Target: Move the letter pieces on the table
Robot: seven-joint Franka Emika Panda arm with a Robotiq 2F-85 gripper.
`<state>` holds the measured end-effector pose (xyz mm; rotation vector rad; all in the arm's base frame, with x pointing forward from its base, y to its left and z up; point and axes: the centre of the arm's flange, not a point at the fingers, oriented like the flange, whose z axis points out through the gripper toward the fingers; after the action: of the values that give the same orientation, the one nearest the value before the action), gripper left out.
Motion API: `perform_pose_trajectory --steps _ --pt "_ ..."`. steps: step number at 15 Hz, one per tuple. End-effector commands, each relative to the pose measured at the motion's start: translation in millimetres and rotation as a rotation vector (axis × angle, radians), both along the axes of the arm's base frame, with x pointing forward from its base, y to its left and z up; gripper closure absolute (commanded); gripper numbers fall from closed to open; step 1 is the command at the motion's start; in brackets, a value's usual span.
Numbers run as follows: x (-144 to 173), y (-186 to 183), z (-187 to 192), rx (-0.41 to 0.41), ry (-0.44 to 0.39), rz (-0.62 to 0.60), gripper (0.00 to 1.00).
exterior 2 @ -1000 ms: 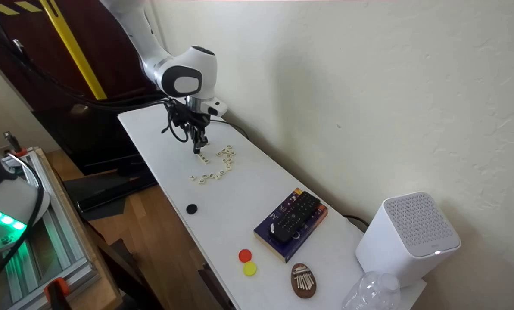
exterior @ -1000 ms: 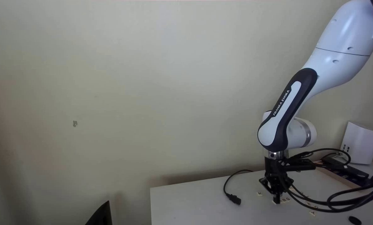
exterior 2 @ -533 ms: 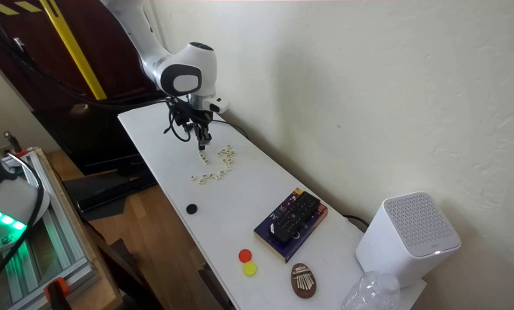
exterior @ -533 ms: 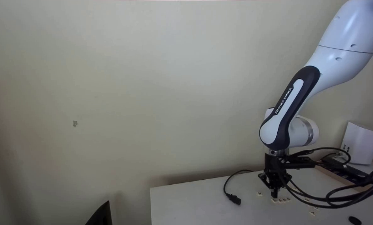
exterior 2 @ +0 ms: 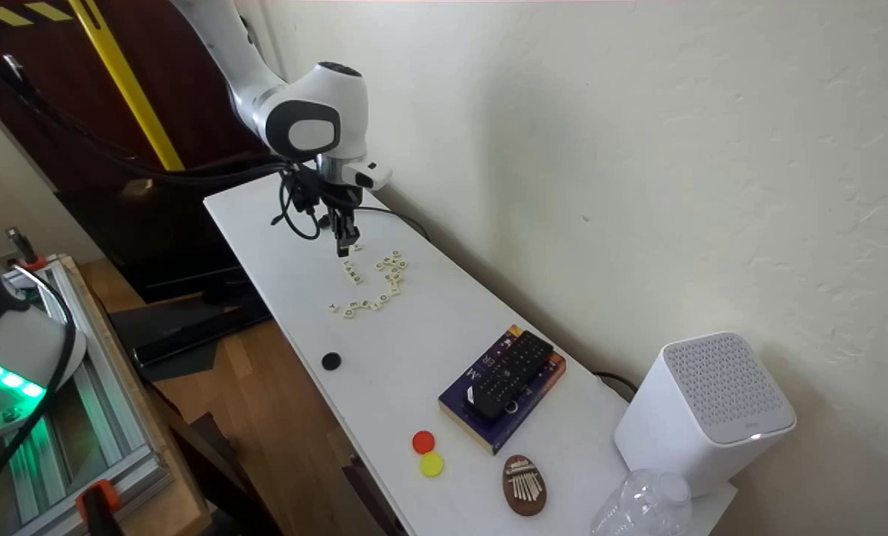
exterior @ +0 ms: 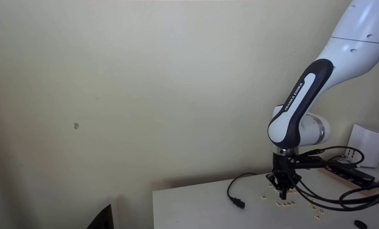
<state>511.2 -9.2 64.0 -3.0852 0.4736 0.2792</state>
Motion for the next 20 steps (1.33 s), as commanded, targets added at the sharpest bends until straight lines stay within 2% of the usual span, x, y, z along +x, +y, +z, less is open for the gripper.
perform_pose_trajectory --steps 1,8,15,20 --pt "-17 -7 3 -0.026 -0.001 -0.036 1.0" --pt "-24 -26 -6 -0.058 -0.048 -0.096 1.0" --pt "-30 -28 -14 -0.062 -0.055 -0.112 1.0" --pt "-31 -33 -22 -0.071 -0.1 -0.138 1.0"
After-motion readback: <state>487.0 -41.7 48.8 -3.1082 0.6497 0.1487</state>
